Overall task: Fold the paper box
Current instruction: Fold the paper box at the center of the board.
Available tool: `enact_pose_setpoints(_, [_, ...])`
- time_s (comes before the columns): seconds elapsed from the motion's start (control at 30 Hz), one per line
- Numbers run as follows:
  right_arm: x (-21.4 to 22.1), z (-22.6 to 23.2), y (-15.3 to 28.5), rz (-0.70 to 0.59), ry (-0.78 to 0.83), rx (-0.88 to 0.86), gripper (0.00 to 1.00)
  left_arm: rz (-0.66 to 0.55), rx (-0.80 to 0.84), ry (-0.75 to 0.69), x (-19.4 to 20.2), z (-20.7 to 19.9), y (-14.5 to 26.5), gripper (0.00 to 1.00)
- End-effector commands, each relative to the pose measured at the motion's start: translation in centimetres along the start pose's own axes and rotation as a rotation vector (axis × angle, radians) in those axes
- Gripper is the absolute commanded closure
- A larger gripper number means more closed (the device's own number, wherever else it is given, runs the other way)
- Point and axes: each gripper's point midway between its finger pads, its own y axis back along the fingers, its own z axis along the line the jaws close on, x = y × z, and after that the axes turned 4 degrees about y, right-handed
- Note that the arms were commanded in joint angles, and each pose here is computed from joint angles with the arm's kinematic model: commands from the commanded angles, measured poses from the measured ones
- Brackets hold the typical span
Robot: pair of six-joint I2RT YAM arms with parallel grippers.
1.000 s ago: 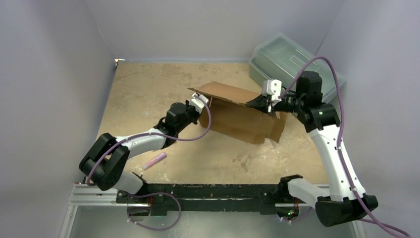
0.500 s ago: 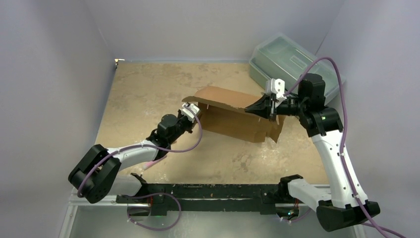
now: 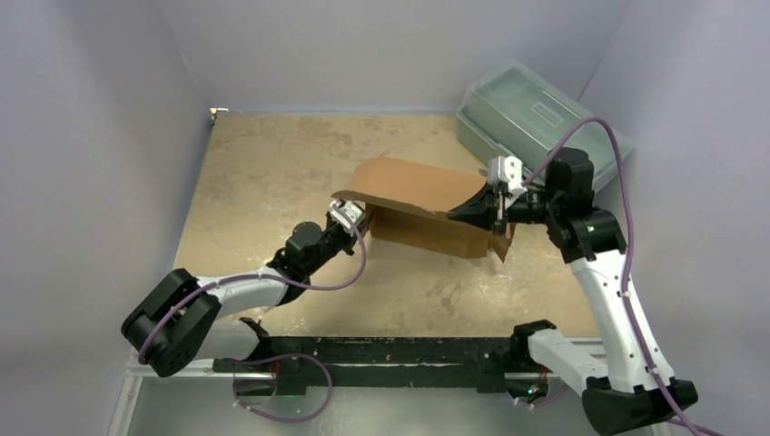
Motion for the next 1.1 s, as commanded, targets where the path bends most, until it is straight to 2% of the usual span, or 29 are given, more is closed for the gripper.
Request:
enact_pose_setpoints(0.0, [-1.0,1.4,0.1,-0.040,0.029,-0.045,1.00,0.011,0.049,0.067,0.9,-1.5,0.7,1.00])
enact_pose_setpoints(0.47, [-1.3,5.5,1.5,-0.022,0.061,-0.129,1.00,0.002,-0.047,0.103,0.9,0.0,1.4,1.00])
enact_pose_setpoints(0.7, [-1.3,4.5,1.7,0.004,0.058,-0.073,1.00,-0.019,-0.022,0.098,0.8,-0.5,1.4,1.00])
enact_pose_setpoints(0.83, [-3.3,3.9,1.4,-0.048,-0.032,-0.069,1.00,-0.029,-0.019,0.077,0.6,-0.6,1.4,1.00])
enact_pose_setpoints(1.07, [-5.4,1.9,1.4,-0.053,-0.168,0.009,1.00,-0.065,-0.048,0.068,-0.1,0.0,1.2,1.00])
